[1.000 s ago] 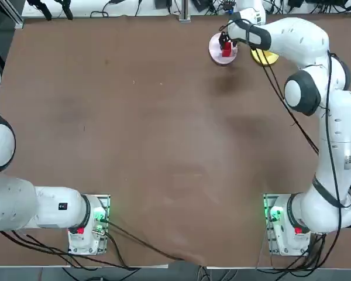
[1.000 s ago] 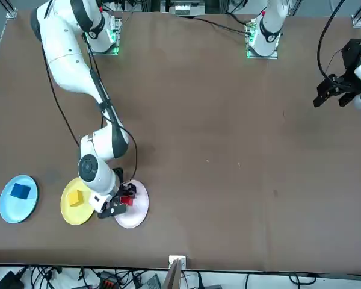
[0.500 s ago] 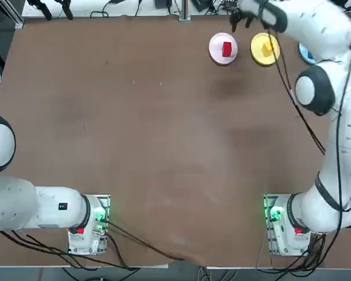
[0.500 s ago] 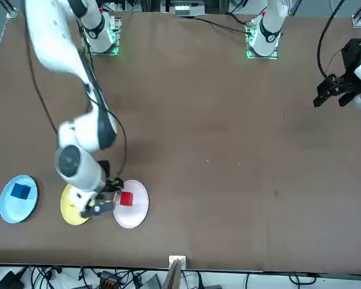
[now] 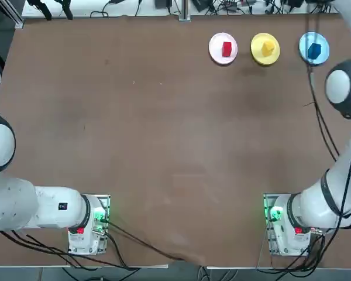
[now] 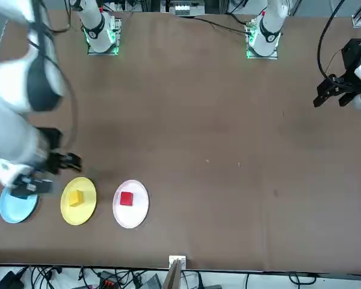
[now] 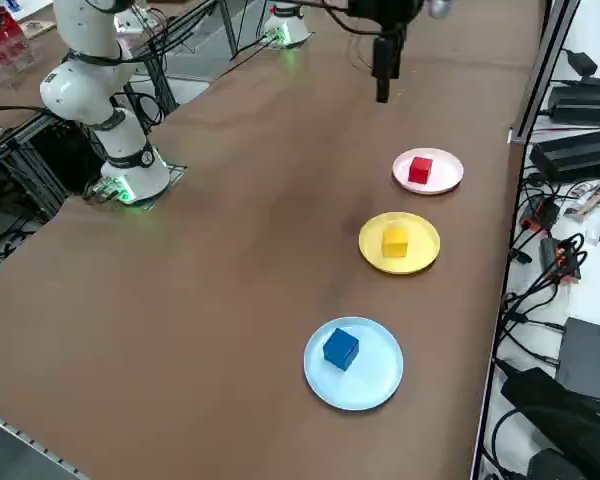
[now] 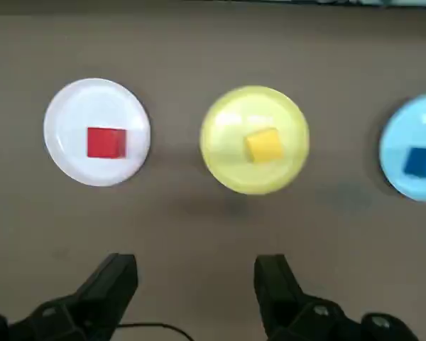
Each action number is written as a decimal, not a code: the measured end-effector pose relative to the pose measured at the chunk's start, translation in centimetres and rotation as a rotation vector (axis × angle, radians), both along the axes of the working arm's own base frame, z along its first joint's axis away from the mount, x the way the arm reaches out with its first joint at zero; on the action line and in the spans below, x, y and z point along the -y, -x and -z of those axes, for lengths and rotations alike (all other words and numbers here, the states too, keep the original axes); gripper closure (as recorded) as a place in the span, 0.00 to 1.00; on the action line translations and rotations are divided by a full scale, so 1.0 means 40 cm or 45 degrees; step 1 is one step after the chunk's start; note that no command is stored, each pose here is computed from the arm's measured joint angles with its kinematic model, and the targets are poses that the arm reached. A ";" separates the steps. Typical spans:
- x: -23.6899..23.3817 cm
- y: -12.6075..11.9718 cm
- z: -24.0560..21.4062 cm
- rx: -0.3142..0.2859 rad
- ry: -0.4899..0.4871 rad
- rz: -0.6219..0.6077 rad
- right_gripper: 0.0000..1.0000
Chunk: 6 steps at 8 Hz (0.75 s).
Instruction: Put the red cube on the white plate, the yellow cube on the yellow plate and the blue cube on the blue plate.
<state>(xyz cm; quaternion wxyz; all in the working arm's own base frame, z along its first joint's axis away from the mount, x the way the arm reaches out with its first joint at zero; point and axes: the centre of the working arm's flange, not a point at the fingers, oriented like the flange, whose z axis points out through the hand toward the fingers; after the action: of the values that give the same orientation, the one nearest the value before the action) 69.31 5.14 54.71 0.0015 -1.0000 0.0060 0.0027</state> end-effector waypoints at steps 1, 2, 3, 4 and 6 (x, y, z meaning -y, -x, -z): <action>0.095 0.037 -0.059 -0.028 -0.023 0.044 0.00; 0.160 0.076 -0.090 -0.083 -0.052 0.027 0.00; 0.191 0.106 -0.096 -0.138 -0.077 -0.013 0.00; 0.195 0.129 -0.087 -0.160 -0.076 -0.023 0.00; 0.118 0.197 -0.065 -0.105 -0.044 -0.066 0.00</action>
<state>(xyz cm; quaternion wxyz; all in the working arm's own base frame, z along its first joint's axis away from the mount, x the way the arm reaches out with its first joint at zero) 61.43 0.43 57.31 0.0184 -0.9987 -0.0200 0.0442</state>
